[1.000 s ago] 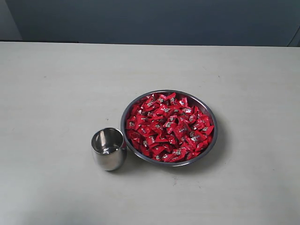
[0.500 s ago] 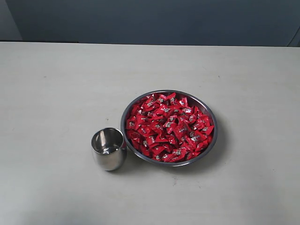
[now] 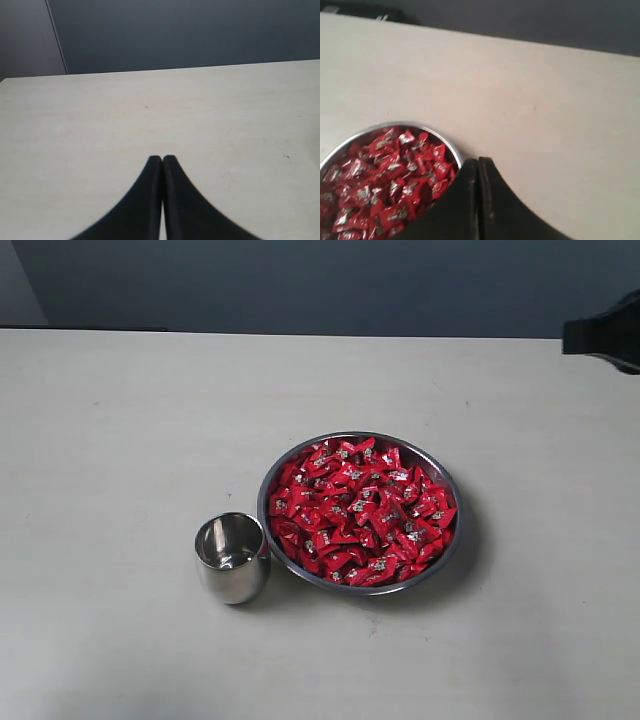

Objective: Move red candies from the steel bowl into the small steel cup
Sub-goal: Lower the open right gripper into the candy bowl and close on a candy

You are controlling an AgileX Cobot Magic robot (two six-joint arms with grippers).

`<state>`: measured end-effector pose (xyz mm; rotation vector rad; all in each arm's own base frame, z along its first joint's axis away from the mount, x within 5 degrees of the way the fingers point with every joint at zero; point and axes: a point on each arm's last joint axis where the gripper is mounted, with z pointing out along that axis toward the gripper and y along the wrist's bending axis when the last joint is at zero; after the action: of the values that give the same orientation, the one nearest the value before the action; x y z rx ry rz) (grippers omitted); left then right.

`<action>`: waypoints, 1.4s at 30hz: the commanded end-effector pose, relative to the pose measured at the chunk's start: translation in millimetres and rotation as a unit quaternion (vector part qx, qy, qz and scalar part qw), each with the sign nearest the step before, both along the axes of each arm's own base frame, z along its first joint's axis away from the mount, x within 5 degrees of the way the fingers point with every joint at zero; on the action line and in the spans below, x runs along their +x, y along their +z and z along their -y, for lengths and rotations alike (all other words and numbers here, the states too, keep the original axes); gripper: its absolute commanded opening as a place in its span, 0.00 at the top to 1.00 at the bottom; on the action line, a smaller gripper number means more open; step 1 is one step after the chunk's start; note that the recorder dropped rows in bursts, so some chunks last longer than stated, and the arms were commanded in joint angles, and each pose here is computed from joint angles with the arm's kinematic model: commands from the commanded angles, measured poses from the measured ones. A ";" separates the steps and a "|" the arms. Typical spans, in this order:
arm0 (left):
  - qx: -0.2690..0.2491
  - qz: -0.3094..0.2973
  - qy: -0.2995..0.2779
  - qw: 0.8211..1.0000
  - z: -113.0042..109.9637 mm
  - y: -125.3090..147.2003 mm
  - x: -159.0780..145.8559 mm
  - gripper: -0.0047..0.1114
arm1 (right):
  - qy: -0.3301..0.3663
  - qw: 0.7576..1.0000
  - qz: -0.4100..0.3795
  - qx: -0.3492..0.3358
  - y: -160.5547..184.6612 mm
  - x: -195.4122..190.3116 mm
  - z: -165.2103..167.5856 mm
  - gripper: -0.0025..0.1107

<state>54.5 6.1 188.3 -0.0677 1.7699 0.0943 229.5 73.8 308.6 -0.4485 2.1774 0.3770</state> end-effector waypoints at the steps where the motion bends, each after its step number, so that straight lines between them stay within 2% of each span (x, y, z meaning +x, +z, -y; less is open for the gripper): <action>1: -0.001 0.001 -0.003 1.000 0.3 -0.9 -0.1 0.96 | 0.066 0.994 -0.080 -0.019 -22.2 21.0 -18.8 0.98; 8: -0.001 0.001 -0.003 1.000 0.3 -0.9 -0.1 0.96 | 0.160 0.978 -0.112 -0.075 -60.2 33.7 -48.1 0.98; 11: -0.001 0.001 -0.003 1.000 0.3 -0.9 -0.1 0.96 | 0.213 0.966 -0.105 -0.105 -69.8 32.9 -62.6 0.98; 14: -0.001 0.001 -0.003 1.000 0.3 -0.9 -0.1 0.96 | 0.237 0.959 -0.113 -0.109 -76.6 33.6 -78.5 0.98; 24: -0.001 0.001 -0.003 1.000 0.3 -0.9 -0.1 0.96 | 0.235 0.946 -0.208 -0.080 -78.4 61.5 -124.0 0.98; 27: -0.001 0.001 -0.003 1.000 0.3 -0.9 -0.1 0.96 | 0.256 0.933 -0.220 -0.127 -85.1 62.2 -143.8 0.98; 30: -0.001 0.001 -0.003 1.000 0.3 -0.9 -0.1 0.96 | 0.253 0.916 -0.233 -0.207 -102.3 56.4 -163.0 0.98; 37: -0.001 0.001 -0.003 1.000 0.3 -0.9 -0.1 0.96 | 0.270 0.896 -0.259 -0.238 -128.8 48.6 -182.7 0.98; 42: -0.001 0.001 -0.003 1.000 0.3 -0.9 -0.1 0.96 | 0.245 0.904 -0.267 -0.226 -130.4 50.5 -184.0 0.64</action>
<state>54.5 6.1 188.3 -0.0677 1.7699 0.0943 278.5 256.3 175.5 -1.3300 2.6791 0.2812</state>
